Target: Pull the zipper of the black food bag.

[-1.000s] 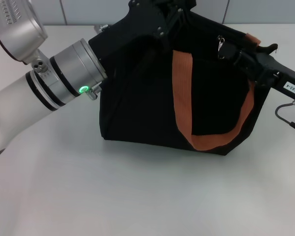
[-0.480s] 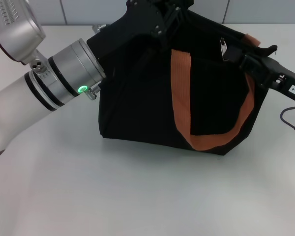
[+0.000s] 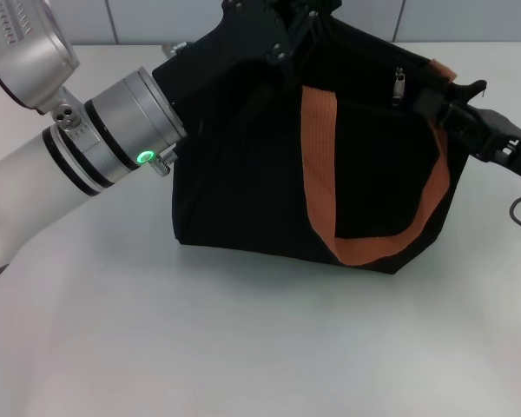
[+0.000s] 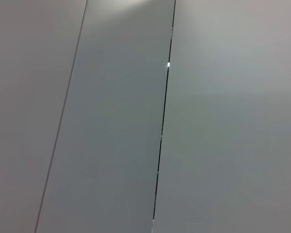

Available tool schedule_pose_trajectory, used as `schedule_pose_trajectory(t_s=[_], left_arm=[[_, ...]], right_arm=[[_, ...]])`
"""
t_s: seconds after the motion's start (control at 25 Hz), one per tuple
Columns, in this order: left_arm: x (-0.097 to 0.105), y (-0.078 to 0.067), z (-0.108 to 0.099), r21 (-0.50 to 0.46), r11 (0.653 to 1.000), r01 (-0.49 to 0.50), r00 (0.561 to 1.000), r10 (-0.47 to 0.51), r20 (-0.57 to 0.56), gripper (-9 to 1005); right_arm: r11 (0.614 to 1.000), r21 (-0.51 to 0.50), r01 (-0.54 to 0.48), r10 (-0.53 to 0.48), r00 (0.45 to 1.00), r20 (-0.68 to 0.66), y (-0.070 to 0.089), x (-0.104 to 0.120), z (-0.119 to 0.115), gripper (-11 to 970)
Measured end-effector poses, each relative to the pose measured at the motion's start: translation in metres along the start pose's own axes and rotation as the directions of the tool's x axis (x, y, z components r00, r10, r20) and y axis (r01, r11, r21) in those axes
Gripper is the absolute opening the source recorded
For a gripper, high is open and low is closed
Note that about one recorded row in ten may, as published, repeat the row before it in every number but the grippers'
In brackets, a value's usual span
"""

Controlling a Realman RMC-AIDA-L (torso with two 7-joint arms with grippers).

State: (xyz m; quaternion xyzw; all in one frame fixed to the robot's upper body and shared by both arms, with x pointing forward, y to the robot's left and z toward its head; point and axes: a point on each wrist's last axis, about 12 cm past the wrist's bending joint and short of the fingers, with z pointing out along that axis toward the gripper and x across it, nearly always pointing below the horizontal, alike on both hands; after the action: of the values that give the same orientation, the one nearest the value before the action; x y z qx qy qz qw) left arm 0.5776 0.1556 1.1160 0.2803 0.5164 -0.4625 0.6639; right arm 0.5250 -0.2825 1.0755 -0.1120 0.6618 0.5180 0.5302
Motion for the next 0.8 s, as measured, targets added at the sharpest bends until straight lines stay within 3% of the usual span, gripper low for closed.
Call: schedule_pose_trajectory(t_s=[0.32,0.8], left_arm=[[-0.0001,0.0,0.0002,0.001,1.0,0.0,1.0,0.0,0.0,21],[0.0003,-0.0026,0.0011,0.011,1.0,0.01,1.0,-0.01,0.007,22]], right_arm=[[0.999,-0.04,0.031,-0.03,0.999,0.013,0.0054,-0.0013,-0.0044,-1],[0.999,-0.039,0.037,-0.036,0.999,0.015,0.0058,0.0007,-0.0027,116]])
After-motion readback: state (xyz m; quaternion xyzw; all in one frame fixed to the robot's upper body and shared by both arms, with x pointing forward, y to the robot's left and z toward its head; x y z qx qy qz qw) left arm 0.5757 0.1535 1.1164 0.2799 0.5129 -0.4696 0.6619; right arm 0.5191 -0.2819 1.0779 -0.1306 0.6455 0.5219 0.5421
